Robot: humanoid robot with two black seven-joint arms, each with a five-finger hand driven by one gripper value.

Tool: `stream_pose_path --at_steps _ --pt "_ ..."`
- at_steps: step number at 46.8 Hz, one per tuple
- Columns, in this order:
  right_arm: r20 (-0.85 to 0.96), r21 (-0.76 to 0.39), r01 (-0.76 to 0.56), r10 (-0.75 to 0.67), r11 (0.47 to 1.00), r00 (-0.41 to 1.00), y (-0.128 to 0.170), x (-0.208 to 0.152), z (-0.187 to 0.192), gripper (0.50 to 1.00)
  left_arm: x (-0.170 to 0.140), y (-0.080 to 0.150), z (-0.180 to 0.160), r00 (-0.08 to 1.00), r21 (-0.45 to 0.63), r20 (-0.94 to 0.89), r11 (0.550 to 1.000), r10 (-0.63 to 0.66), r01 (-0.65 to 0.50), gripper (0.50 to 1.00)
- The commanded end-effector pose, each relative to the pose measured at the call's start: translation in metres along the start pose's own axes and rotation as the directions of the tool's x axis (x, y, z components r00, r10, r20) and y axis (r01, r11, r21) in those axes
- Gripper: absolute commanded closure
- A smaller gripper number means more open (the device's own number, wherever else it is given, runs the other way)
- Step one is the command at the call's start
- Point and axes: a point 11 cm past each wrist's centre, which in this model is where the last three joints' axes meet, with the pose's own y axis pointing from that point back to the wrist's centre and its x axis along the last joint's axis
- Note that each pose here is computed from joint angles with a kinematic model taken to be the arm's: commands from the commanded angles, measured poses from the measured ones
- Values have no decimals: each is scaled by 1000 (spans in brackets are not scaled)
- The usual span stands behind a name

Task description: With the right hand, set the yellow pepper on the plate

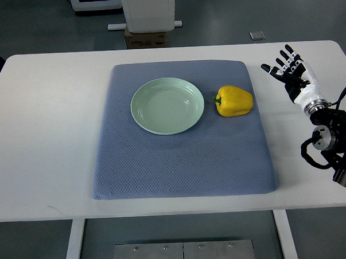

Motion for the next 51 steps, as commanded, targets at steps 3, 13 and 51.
stream_pose_path --at_steps 3,13,51 --pt "-6 8 -4 4 1000 1000 -1 3 -4 500 0 0 1 1000 -1 0 1000 0 0 500" --pt "-6 10 30 -30 999 1000 -7 -4 -16 500 0 0 1 1000 -1 0 1000 1 -1 500" --pt "-284 40 254 -232 966 930 -9 -19 -71 500 0 0 1 1000 -1 0 1000 0 0 500"
